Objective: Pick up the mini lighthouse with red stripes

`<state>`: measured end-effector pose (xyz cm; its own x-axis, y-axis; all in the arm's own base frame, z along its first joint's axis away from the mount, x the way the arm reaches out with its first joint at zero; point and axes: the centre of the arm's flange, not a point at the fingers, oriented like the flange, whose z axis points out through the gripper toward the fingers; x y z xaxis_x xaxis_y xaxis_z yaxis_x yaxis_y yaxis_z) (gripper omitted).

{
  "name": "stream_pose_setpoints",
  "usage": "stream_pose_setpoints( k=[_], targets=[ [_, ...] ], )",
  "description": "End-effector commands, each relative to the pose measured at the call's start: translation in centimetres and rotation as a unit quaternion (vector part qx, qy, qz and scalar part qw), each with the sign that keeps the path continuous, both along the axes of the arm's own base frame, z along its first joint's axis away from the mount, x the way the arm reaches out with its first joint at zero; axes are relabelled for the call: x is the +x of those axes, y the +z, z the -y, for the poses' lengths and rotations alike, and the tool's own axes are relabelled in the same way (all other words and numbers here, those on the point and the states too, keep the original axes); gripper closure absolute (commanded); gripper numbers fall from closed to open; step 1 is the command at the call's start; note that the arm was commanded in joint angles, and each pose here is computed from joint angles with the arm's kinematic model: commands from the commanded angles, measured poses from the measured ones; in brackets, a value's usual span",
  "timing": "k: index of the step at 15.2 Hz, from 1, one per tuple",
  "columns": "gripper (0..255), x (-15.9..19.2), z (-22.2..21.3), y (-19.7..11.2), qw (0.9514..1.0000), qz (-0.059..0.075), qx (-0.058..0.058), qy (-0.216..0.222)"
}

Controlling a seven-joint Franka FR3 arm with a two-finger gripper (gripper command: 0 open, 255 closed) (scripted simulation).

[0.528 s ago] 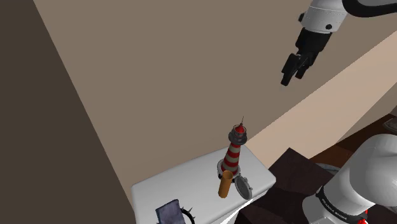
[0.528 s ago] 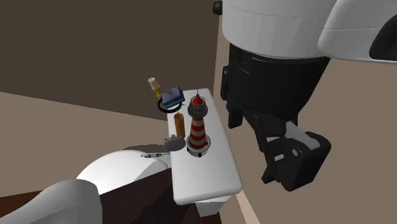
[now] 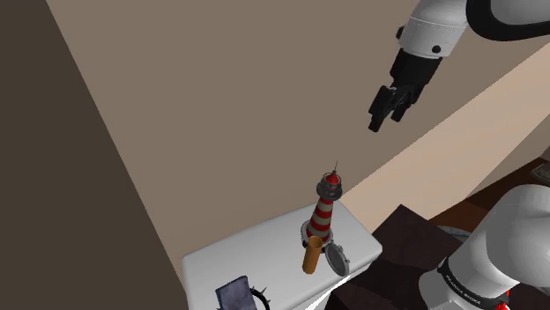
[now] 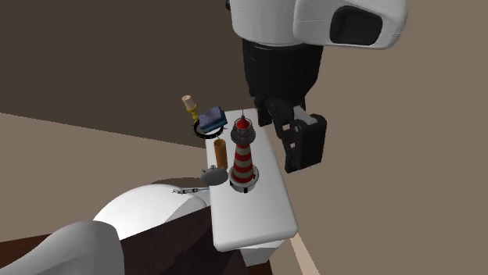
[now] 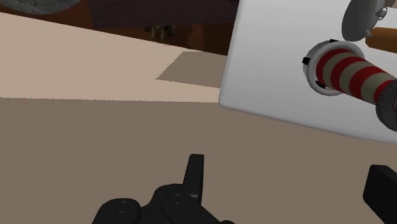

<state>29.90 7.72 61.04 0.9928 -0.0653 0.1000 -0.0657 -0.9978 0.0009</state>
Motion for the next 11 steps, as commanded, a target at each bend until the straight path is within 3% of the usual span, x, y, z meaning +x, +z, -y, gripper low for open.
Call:
stream_pose_setpoints(
  k=[1, 11],
  targets=[
    [0, 0.0, -2.5, -0.3, 1.0, 0.004, 0.005, -0.002],
    [0, 0.3, -14.5, -1.7, 0.9993, 0.025, 0.027, -0.007]
  ],
)
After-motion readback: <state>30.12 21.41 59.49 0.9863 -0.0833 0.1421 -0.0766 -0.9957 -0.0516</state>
